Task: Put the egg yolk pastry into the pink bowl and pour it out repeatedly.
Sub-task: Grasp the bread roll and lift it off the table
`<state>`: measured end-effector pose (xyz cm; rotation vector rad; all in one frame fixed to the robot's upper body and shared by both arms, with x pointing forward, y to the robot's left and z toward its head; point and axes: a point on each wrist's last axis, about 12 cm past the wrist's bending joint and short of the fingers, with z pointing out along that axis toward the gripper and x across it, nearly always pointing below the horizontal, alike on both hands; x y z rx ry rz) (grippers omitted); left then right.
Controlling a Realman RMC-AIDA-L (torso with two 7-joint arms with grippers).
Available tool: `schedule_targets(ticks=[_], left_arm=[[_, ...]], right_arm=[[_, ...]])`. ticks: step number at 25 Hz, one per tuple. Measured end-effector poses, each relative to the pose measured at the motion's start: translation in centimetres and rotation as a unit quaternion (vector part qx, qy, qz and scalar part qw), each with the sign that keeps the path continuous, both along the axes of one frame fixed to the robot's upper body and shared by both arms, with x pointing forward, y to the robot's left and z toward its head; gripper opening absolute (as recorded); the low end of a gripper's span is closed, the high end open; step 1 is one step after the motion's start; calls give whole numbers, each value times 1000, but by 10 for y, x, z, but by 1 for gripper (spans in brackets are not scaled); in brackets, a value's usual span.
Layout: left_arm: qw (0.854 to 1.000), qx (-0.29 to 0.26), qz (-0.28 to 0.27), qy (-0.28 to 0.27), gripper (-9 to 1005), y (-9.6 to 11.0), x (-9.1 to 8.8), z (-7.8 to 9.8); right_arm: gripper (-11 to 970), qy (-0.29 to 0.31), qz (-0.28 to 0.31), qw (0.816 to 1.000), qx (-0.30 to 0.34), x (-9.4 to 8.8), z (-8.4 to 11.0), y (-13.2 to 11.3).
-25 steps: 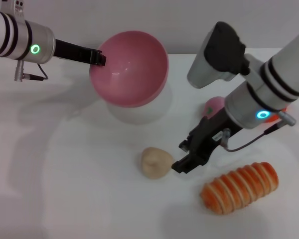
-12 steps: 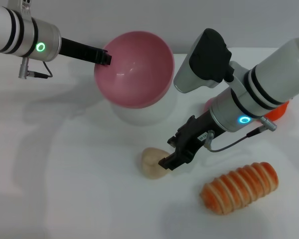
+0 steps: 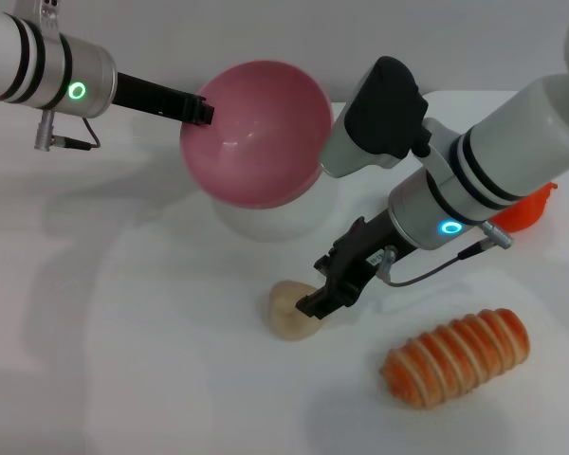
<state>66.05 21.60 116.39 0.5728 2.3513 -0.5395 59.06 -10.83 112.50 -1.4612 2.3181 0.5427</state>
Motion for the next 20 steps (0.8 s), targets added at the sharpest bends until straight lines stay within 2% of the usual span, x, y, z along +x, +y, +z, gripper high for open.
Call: schedule_targets(ticks=[8, 20], left_arm=[[1000, 0, -2, -2, 45, 0, 0, 0], [1000, 3, -9, -7, 45, -1, 0, 1]], right_arm=[[634, 3, -2, 1000, -13, -3, -9, 5], [547, 13, 18, 999, -34, -6, -17, 12]])
